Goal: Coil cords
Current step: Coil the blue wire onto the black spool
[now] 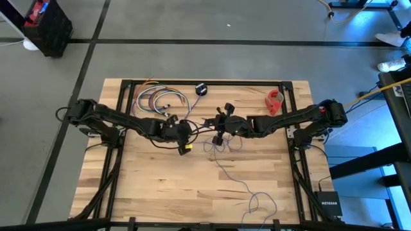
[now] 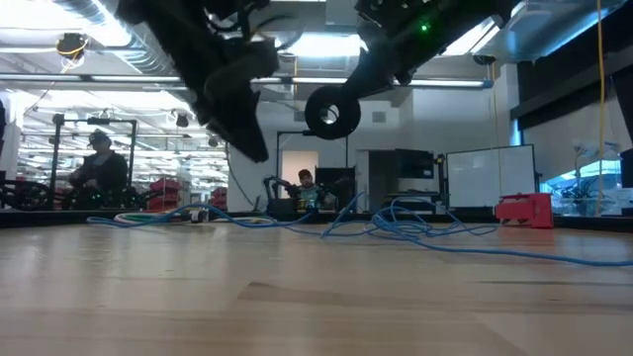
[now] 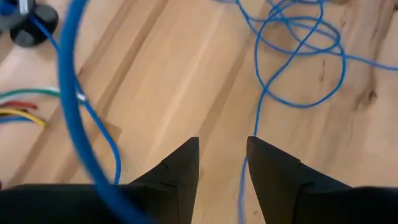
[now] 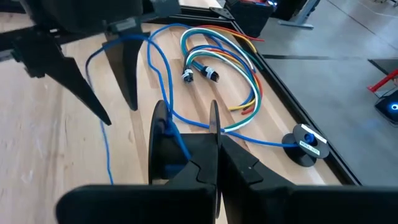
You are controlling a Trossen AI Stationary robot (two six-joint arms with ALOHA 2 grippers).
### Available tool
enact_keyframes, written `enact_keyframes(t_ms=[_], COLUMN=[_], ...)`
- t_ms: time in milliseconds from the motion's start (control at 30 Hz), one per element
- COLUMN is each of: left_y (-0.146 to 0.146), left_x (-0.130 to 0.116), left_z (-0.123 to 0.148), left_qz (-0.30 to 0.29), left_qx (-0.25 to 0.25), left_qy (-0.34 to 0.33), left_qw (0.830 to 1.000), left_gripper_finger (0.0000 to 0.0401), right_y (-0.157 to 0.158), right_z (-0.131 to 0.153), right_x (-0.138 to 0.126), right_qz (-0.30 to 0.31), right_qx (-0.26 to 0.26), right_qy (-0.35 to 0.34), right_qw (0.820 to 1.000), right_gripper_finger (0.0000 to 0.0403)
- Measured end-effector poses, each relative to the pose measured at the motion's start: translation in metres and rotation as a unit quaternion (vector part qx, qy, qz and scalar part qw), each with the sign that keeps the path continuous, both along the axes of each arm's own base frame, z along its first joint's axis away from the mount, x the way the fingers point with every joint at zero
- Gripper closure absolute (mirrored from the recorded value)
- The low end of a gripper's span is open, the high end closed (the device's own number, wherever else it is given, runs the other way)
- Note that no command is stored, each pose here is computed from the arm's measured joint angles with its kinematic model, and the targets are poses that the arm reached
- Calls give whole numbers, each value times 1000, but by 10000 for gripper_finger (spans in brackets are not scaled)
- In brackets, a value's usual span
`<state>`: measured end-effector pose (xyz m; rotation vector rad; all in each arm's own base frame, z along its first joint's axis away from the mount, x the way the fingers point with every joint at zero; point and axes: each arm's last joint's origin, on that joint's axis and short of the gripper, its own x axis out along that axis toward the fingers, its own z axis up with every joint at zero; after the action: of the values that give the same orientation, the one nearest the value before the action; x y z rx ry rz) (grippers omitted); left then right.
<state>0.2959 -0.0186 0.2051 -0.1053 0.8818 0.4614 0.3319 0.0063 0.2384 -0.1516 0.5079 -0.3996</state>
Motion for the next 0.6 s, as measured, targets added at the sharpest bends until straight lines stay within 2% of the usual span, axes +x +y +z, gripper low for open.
enact_keyframes(t_ms=[133, 267, 600], left_y=[1, 0, 1], left_x=[-5, -4, -7], left_z=[-11, -11, 17], left_qz=[10, 10, -6], left_qx=[0, 2, 8], left_qy=[-2, -7, -49], left_qw=[1000, 1000, 999], left_gripper_finger=[274, 274, 274], right_y=[0, 0, 0], right_z=[-1, -1, 0], right_x=[0, 0, 0], right_qz=[1, 3, 4], right_qx=[-1, -6, -8], right_qy=[5, 7, 7], right_qw=[1000, 1000, 1000], right_gripper_finger=[398, 398, 398])
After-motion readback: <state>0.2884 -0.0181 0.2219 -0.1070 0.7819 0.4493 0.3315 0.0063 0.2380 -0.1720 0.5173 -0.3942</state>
